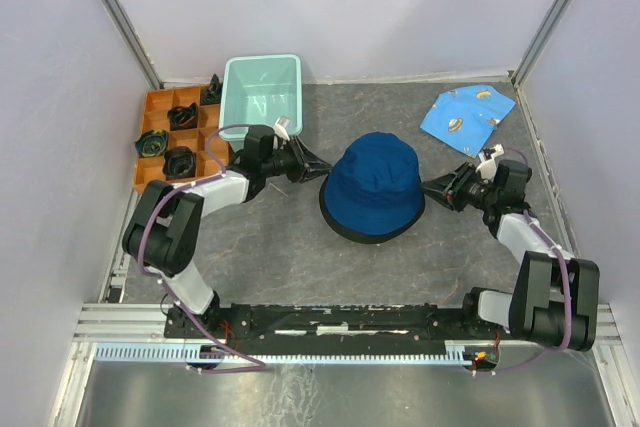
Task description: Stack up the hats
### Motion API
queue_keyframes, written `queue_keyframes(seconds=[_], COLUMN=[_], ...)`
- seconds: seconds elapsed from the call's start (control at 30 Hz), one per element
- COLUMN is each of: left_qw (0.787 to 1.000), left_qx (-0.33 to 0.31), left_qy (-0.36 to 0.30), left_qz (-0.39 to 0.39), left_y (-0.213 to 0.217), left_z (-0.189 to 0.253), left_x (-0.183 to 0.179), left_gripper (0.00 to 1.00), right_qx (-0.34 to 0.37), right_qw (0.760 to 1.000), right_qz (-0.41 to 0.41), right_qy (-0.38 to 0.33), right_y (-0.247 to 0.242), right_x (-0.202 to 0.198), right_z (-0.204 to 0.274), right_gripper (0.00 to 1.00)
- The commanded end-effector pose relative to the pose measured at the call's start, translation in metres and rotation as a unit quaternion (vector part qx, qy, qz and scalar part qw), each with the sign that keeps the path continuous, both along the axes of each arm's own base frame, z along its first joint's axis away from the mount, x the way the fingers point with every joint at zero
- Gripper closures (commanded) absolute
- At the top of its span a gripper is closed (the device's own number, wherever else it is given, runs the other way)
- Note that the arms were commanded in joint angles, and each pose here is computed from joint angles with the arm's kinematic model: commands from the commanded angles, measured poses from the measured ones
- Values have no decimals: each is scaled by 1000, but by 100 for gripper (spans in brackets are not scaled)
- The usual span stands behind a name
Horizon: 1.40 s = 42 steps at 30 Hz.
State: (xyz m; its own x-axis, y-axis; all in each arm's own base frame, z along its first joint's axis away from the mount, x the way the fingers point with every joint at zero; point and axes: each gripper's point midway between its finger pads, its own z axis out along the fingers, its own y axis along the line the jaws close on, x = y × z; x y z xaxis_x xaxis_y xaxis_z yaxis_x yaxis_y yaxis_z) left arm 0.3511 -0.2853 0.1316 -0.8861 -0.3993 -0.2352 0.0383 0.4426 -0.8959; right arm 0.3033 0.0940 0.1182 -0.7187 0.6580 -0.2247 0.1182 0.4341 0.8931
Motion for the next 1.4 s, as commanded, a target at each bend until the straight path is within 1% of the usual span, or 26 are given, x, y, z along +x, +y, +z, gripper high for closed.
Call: queue_keyframes(seconds=[0.0, 0.17, 0.27, 0.3, 0.33, 0.37, 0.4, 0.47, 0.5, 0.6, 0.7, 0.73, 0.77, 0.8, 0.87, 0.9, 0.93, 0.97, 1.0, 1.07, 1.1, 1.2, 1.23, 1.27, 1.37], left_qw=[998, 994, 991, 988, 986, 983, 980, 972, 966, 945, 916, 910, 900, 894, 884, 880, 877, 875, 872, 868, 862, 832, 824, 814, 785], left_qx=[10, 7, 12, 15, 19, 25, 36, 66, 86, 154, 220, 234, 254, 264, 279, 284, 290, 298, 305, 321, 331, 348, 351, 354, 362], left_qy=[-52, -97, -131, -146, -158, -173, -189, -213, -225, -247, -257, -259, -255, -256, -256, -258, -260, -259, -254, -247, -241, -217, -208, -226, -336], left_qz=[23, 38, 39, 41, 45, 51, 56, 75, 91, 148, 215, 225, 245, 258, 275, 279, 280, 282, 285, 288, 300, 374, 393, 401, 373], left_y=[9, 10, 10, 11, 13, 17, 21, 35, 45, 81, 125, 135, 149, 158, 173, 177, 181, 184, 187, 193, 201, 230, 239, 244, 244], left_z=[29, 67, 95, 106, 115, 126, 136, 149, 154, 154, 153, 151, 148, 148, 146, 146, 144, 141, 138, 132, 128, 115, 102, 98, 98], left_x=[11, 24, 30, 31, 32, 32, 31, 27, 24, 16, 3, -2, -4, -8, -14, -17, -19, -21, -22, -26, -28, -35, -40, -40, -48], left_gripper=[69, 60, 58, 56, 51, 49, 49, 39, 38, 35, 32, 32, 15, 2, 1, 1, 1, 1, 1, 1, 1, 1, 1, 1, 1], right_qx=[-27, -38, -50, -55, -60, -66, -76, -96, -107, -143, -190, -206, -222, -244, -278, -291, -302, -310, -316, -330, -339, -353, -355, -355, -349], right_qw=[999, 998, 997, 997, 997, 996, 995, 993, 992, 988, 981, 978, 974, 969, 959, 955, 951, 948, 945, 939, 936, 930, 930, 930, 934], right_qz=[-5, -10, -21, -23, -26, -28, -30, -37, -39, -36, -31, -33, -35, -44, -56, -59, -62, -64, -69, -79, -84, -85, -84, -81, -77], right_qy=[-40, -48, -50, -51, -52, -51, -53, -52, -48, -35, -26, -21, -14, -4, 9, 21, 26, 31, 38, 46, 50, 50, 49, 43, 29], right_y=[-5, -7, -11, -12, -13, -14, -16, -20, -23, -30, -40, -45, -51, -59, -73, -78, -83, -87, -91, -99, -103, -109, -110, -109, -105], right_x=[8, 6, 4, 4, 3, 2, 1, -2, -4, -8, -7, -5, -3, -1, 4, 5, 8, 12, 15, 22, 26, 37, 41, 45, 54], right_z=[28, 41, 46, 48, 50, 51, 53, 55, 55, 53, 50, 48, 47, 45, 44, 41, 39, 38, 36, 36, 36, 39, 41, 45, 56], right_gripper=[61, 59, 58, 58, 57, 57, 57, 58, 58, 58, 53, 52, 52, 51, 45, 38, 26, 8, 2, 1, 1, 1, 1, 1, 1])
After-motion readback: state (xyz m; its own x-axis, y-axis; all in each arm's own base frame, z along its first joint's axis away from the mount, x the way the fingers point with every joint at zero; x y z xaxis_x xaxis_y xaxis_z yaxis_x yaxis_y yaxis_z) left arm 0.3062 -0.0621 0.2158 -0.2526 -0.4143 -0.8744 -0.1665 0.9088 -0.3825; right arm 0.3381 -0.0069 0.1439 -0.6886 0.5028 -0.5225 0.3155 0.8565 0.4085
